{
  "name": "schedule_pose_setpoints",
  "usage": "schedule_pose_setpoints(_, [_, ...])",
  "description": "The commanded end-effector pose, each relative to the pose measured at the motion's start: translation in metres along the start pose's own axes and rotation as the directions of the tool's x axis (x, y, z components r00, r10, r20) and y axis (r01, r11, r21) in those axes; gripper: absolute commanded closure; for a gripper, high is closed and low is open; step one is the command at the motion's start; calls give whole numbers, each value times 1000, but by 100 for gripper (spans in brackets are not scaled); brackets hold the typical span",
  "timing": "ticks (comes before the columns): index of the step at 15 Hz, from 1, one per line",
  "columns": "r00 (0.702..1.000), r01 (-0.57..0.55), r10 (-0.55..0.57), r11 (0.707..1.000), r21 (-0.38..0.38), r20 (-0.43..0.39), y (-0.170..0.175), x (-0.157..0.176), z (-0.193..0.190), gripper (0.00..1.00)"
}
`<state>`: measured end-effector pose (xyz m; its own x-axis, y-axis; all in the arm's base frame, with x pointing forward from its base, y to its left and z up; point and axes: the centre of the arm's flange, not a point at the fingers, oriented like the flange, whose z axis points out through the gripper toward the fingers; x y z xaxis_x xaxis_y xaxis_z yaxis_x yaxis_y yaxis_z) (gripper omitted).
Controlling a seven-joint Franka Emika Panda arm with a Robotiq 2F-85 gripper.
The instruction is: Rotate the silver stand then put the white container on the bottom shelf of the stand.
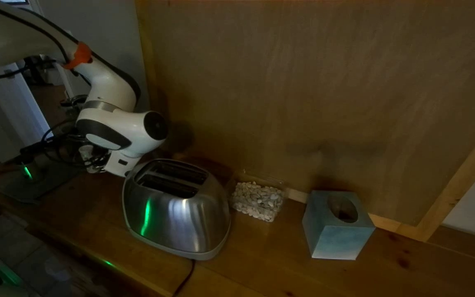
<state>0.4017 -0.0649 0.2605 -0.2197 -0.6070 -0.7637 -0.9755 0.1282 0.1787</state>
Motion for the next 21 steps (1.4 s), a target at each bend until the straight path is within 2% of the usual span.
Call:
schedule_pose_setpoints(1, [1000, 17, -17, 1000, 17, 1, -4, -7, -8, 72])
schedule_pose_setpoints(7, [997, 60, -58, 997, 45, -42, 4, -27, -24, 32])
schedule_pose_setpoints(11, [988, 110, -104, 993, 45, -113, 12, -53, -43, 4])
schedule_pose_setpoints(13, [977, 136, -128, 990, 41, -169, 17, -69, -53, 0])
schedule_pose_setpoints(16, [939, 181, -162, 983, 38, -302, 27, -98, -68, 0])
schedule_pose_setpoints(19, [874, 248, -211, 968, 28, -437, 40, -133, -78, 0])
schedule_pose_setpoints(21, [815, 298, -252, 955, 5, -521, 51, -154, -85, 0])
